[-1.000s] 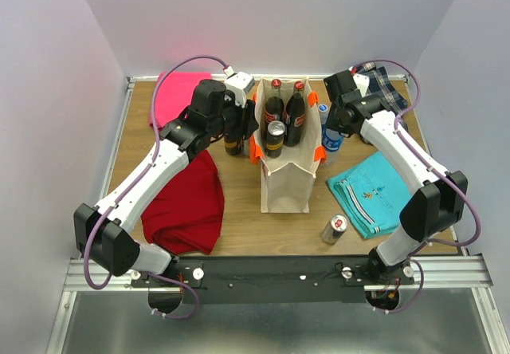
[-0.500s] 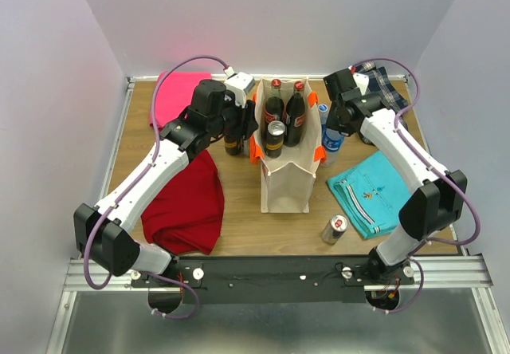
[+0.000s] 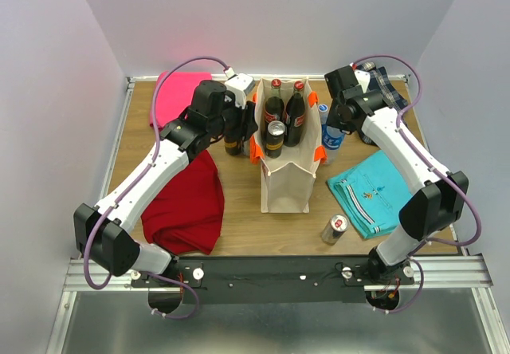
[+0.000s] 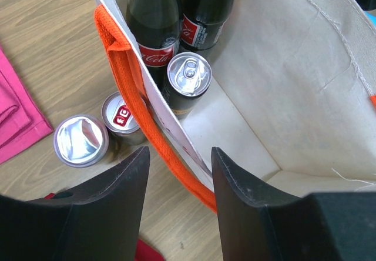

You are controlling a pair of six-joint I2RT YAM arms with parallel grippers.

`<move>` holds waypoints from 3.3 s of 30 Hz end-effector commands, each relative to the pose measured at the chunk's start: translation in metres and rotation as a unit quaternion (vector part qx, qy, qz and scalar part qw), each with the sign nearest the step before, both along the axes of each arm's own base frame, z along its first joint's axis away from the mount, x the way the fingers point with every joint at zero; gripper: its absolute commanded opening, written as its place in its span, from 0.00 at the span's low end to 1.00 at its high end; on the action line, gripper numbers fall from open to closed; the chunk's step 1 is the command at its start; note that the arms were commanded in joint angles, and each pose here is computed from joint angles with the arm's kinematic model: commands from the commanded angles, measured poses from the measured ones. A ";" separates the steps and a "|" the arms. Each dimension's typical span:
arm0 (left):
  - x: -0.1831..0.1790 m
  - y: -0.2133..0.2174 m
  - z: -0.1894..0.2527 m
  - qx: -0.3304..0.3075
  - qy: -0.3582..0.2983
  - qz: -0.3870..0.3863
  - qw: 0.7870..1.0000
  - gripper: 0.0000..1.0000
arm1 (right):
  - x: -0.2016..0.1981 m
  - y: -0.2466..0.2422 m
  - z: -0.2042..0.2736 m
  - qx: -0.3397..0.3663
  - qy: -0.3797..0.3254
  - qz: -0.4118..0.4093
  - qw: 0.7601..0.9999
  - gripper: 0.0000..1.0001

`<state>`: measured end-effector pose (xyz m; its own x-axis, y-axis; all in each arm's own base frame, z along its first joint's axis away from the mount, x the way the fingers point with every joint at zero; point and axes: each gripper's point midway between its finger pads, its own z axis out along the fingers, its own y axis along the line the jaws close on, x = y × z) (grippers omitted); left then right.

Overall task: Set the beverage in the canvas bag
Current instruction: Pick up the drink from the center of the board, then place the drink in the canvas bag.

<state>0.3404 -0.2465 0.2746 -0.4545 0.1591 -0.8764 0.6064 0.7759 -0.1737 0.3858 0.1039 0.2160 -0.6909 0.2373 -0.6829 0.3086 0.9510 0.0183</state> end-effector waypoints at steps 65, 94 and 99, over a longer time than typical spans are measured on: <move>-0.034 -0.029 -0.009 -0.058 0.038 -0.092 0.993 0.14 | -0.021 -0.012 0.302 0.090 -0.374 0.051 0.922 0.01; -0.031 -0.027 -0.008 -0.048 0.032 -0.082 0.995 0.14 | -0.046 0.032 0.359 0.169 -0.419 0.179 0.874 0.01; -0.032 -0.027 -0.009 -0.048 0.032 -0.080 0.995 0.14 | -0.034 0.044 0.336 0.173 -0.385 0.191 0.886 0.01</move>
